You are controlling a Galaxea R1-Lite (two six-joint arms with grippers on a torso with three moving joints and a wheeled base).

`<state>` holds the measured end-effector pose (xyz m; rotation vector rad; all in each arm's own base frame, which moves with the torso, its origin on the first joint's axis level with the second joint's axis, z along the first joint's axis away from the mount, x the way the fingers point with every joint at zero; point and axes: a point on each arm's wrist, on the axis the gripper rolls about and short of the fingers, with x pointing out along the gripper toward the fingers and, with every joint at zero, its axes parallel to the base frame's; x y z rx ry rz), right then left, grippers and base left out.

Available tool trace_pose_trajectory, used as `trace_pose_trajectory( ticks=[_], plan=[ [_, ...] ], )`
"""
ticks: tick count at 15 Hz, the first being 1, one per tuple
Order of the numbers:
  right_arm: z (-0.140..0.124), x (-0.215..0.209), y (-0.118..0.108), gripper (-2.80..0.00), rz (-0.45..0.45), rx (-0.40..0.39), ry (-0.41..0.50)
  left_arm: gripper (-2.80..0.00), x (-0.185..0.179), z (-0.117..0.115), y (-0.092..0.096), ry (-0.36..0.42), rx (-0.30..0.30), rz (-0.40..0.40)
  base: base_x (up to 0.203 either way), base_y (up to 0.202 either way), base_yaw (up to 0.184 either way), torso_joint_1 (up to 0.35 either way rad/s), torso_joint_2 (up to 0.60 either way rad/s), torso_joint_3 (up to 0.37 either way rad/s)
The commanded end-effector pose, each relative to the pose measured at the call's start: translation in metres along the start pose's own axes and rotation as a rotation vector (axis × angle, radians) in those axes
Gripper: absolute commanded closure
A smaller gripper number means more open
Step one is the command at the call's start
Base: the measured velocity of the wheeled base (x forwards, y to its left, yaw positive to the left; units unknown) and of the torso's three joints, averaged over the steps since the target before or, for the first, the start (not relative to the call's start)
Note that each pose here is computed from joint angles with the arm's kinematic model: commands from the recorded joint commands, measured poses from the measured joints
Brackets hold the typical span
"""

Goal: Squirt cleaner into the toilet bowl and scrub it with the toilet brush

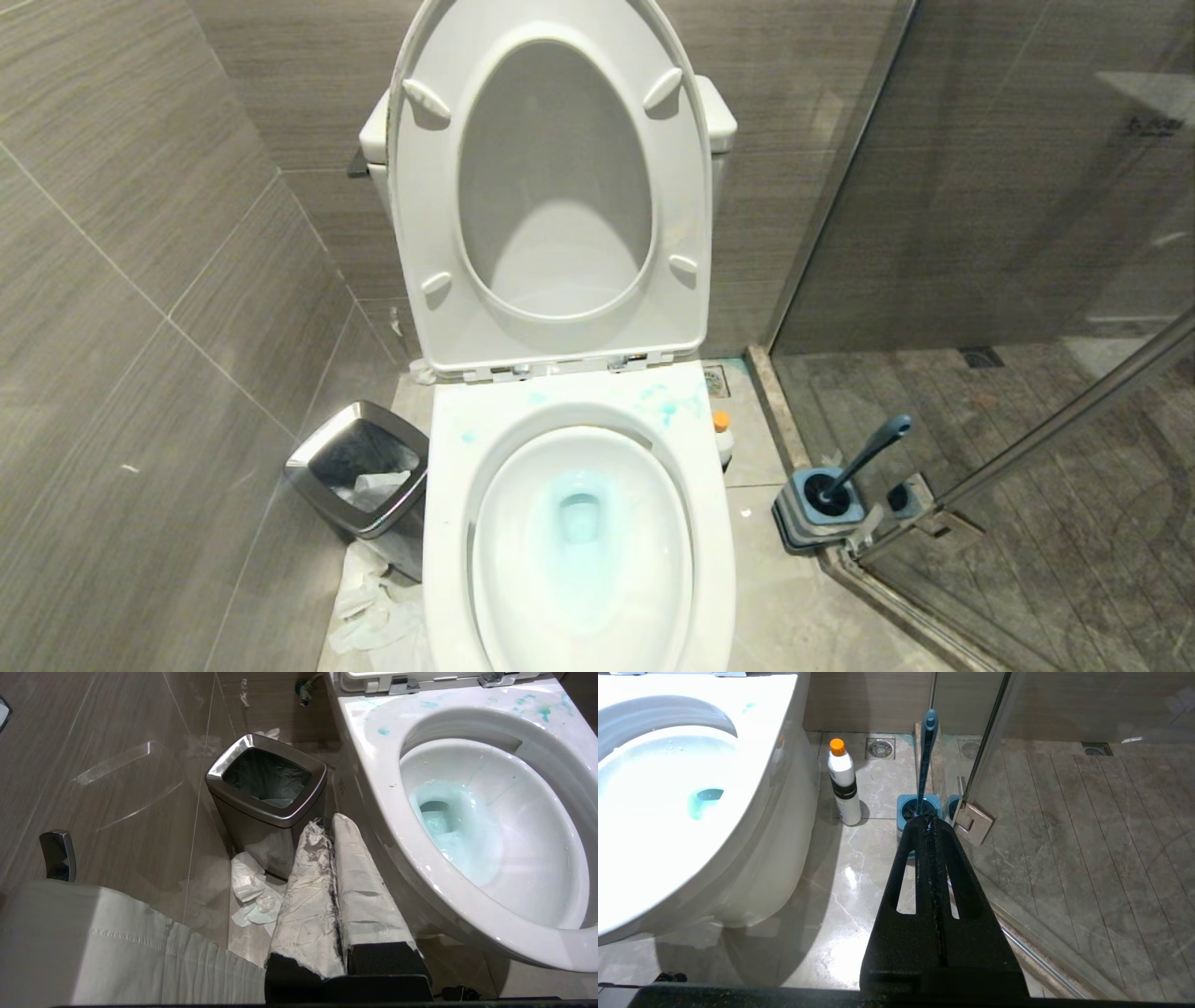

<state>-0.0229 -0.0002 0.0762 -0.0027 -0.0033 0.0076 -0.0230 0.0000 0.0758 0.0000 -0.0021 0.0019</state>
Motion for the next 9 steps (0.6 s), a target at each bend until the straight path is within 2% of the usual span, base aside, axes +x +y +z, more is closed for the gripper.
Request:
trace_pose_trajectory(
  ticks=[1,9],
  plan=[
    [0.0001,0.0002,0.0,0.0,0.0,0.0,0.002,0.0,0.0,0.0001,0.0,0.001,0.0,0.001,0.0,0.0,0.0,0.0,0.0,0.0],
    [-0.0001,0.0002,0.0,0.0,0.0,0.004,0.003,0.0,0.0,0.0001,0.0,0.001,0.0,0.001,0.0,0.0,0.0,0.0,0.0,0.0]
  ],
)
